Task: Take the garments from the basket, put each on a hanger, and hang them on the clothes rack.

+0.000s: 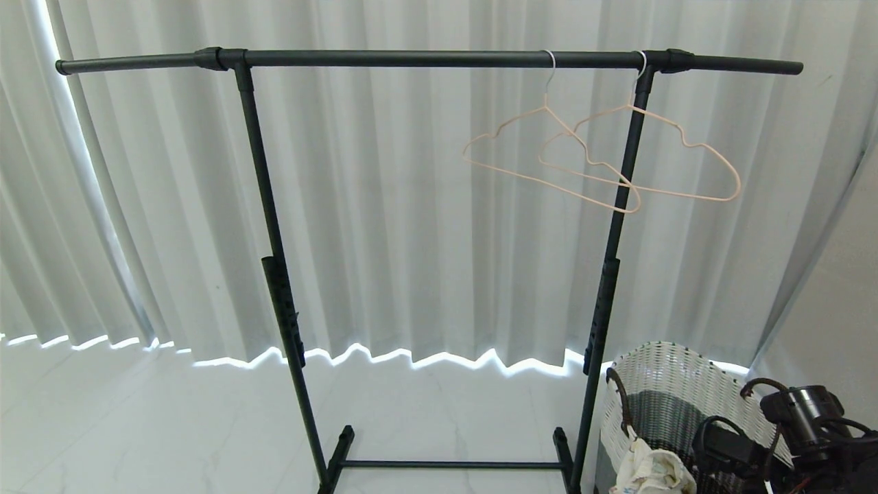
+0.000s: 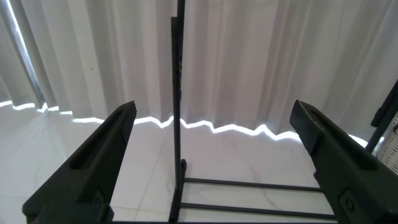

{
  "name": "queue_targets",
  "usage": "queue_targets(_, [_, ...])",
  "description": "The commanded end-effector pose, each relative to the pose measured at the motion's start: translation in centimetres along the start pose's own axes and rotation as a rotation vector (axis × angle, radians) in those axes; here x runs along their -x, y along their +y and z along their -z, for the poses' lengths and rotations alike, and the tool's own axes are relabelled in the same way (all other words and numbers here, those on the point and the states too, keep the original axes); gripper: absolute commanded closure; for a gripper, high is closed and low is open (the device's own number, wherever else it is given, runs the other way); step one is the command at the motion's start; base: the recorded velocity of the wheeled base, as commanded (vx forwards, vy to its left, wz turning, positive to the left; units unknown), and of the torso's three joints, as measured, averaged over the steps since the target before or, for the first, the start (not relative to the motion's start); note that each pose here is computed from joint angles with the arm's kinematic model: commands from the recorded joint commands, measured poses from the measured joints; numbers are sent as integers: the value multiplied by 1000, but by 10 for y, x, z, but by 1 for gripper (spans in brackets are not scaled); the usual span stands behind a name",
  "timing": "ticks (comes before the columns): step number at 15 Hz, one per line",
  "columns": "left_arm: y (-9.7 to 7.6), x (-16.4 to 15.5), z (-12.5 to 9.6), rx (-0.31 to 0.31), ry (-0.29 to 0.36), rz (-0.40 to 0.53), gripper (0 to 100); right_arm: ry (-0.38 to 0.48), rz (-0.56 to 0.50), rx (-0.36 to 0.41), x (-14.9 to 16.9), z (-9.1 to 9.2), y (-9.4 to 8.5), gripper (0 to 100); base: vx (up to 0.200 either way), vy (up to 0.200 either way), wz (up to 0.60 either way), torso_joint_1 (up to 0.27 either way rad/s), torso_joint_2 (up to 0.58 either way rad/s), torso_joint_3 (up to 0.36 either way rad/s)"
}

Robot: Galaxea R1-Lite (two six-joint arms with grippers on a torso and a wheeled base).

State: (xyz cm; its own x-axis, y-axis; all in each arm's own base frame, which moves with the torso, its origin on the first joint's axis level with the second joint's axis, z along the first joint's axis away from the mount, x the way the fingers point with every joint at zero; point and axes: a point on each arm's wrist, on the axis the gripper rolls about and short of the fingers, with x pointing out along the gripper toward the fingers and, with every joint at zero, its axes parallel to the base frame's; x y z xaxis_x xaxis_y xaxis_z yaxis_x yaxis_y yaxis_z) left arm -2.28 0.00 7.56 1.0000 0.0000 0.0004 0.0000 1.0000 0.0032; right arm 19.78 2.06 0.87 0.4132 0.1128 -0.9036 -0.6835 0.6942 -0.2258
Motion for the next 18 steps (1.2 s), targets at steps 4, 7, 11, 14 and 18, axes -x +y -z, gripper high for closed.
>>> queue_targets(4, [0, 0, 0, 0, 0, 0, 0, 19, -10, -29, -9, -1, -3, 100, 0, 0, 0, 0, 0, 0])
queue_targets(7, [0, 0, 0, 0, 0, 0, 0, 20, -13, -29, -11, -1, -4, 100, 0, 0, 0, 0, 0, 0])
queue_targets(11, [0, 0, 0, 0, -1, 0, 0, -5, 4, -30, -3, -2, -3, 100, 0, 0, 0, 0, 0, 0])
queue_targets(14, [0, 0, 0, 0, 0, 0, 0, -54, 44, -33, 15, -2, -1, 100, 0, 0, 0, 0, 0, 0])
queue_targets(18, [0, 0, 0, 0, 0, 0, 0, -87, 78, -26, 32, 3, 4, 100, 0, 0, 0, 0, 0, 0])
